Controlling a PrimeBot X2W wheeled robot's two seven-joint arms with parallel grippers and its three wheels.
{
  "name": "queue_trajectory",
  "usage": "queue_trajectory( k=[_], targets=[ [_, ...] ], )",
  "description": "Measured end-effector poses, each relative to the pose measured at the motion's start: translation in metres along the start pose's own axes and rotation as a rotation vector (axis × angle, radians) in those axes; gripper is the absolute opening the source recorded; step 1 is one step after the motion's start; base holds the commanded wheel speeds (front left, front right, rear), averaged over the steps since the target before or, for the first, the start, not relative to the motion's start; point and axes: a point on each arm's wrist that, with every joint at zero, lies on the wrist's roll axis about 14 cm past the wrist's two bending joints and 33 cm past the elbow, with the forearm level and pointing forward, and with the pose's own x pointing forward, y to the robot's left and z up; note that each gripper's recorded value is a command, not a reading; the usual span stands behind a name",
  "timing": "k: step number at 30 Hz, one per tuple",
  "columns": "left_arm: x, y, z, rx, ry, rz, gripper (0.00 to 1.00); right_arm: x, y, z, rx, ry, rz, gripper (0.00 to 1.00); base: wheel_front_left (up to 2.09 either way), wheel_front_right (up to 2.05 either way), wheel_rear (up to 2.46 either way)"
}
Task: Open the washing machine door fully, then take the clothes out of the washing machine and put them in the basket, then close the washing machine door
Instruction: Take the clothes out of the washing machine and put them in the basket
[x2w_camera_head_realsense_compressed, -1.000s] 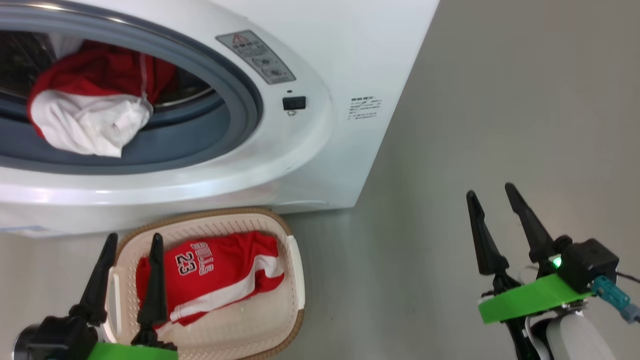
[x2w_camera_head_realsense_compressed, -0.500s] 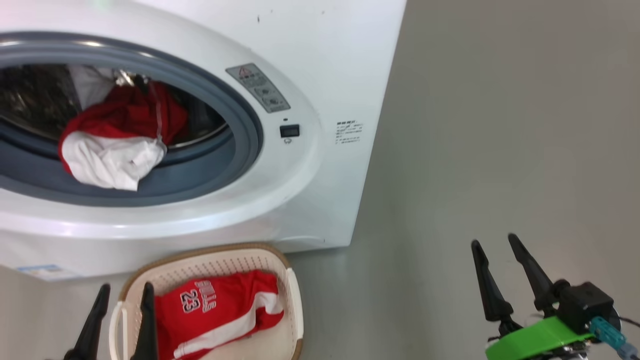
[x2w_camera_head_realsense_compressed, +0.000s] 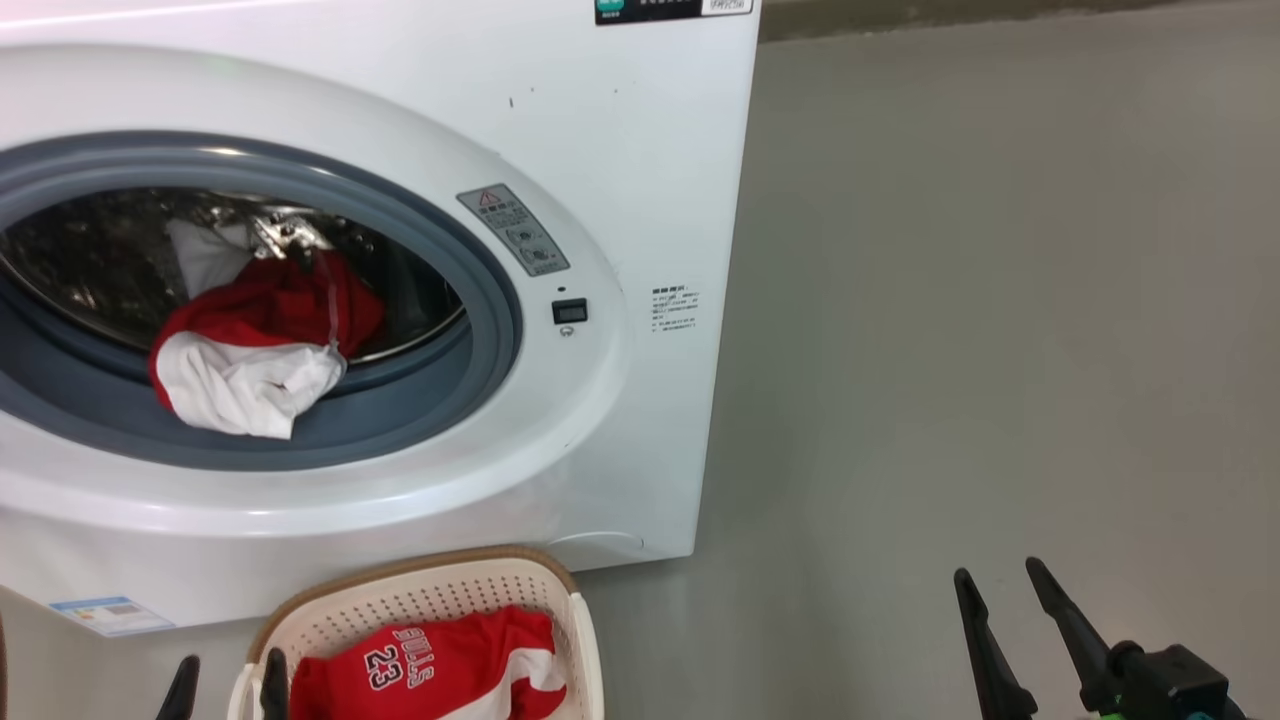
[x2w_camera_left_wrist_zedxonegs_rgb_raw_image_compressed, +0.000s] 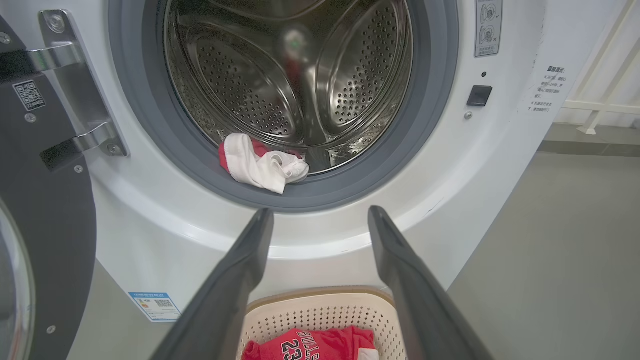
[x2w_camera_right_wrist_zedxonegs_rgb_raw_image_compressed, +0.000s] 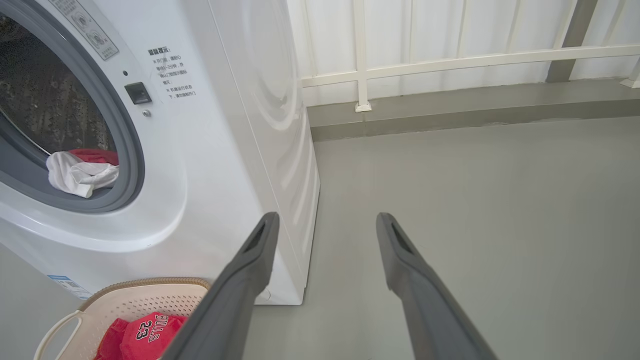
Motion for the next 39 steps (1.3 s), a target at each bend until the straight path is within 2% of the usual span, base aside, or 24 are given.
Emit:
queue_trajectory(
  k=[9, 27, 34, 39],
  targets=[
    [-0.015, 0.008, 0.004, 0.002, -0.013, 0.021, 1.0, -0.018, -0.006, -0.001, 0.004, -0.003, -0.023, 1.0, 0.0, 0.0, 0.0],
    [-0.015, 0.0, 0.0, 0.002, 0.002, -0.005, 1.0, -0.019, -0.008, -0.001, 0.004, -0.004, -0.03, 1.0, 0.0, 0.0, 0.0],
    [0.033, -0.022, 0.014, 0.035, -0.05, -0.069, 1.0, -0.002, -0.001, -0.002, 0.011, 0.004, -0.007, 1.0, 0.0, 0.0, 0.0],
    [0.075, -0.03, 0.006, 0.072, -0.017, -0.116, 1.0, 0.015, 0.005, -0.002, 0.013, 0.008, 0.011, 1.0, 0.0, 0.0, 0.0]
  ],
)
